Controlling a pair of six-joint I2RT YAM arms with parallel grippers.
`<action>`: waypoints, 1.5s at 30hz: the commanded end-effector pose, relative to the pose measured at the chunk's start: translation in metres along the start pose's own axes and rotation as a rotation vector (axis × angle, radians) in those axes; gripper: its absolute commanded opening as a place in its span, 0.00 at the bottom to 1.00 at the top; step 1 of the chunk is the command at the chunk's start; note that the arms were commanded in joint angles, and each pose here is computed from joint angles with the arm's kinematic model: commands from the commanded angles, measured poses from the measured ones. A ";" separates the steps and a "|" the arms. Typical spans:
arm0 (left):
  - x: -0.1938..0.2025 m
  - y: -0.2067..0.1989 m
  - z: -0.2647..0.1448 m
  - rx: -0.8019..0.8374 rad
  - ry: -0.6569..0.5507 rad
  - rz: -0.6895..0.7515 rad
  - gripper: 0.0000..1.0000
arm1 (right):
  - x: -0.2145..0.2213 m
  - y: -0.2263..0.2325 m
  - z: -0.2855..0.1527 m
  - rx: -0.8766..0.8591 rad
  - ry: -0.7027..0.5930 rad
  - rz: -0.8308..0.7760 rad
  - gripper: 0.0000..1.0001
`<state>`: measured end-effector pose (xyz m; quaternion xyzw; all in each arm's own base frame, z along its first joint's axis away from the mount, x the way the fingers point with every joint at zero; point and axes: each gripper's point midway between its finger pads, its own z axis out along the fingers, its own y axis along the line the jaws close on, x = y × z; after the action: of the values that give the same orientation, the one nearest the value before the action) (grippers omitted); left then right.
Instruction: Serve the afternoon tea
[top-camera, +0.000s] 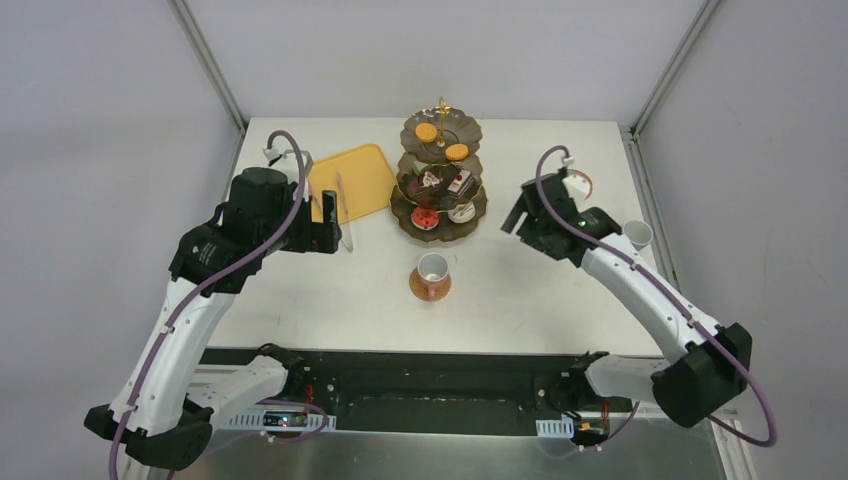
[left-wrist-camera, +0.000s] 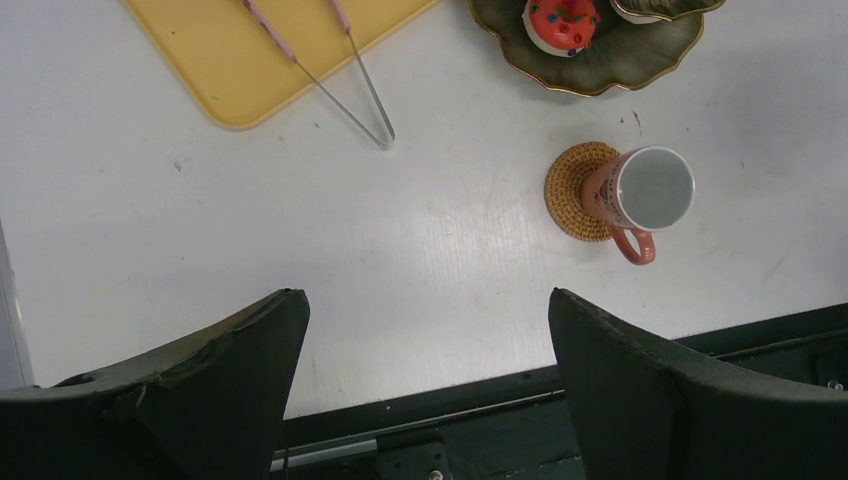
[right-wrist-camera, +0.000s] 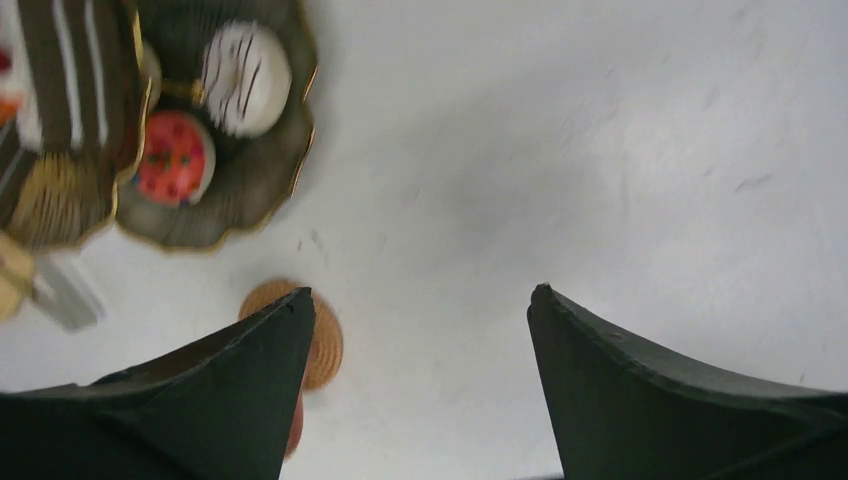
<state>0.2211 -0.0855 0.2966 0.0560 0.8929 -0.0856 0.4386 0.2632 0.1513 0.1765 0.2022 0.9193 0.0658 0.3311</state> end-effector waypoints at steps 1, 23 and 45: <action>-0.014 0.001 -0.006 -0.026 -0.020 -0.021 0.94 | -0.074 -0.011 0.046 -0.051 -0.140 0.009 0.79; -0.060 0.004 -0.034 -0.078 -0.123 -0.186 0.95 | -0.209 -0.108 0.254 0.271 0.047 0.349 0.43; -0.111 -0.033 0.030 0.011 -0.108 -0.128 0.95 | -0.080 -0.134 0.241 0.328 0.430 0.302 0.44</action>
<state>0.2961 -0.1117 0.3540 -0.0214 0.8828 -0.0920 0.4601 0.5170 -0.0360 0.0317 0.3758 0.8998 0.0023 0.2214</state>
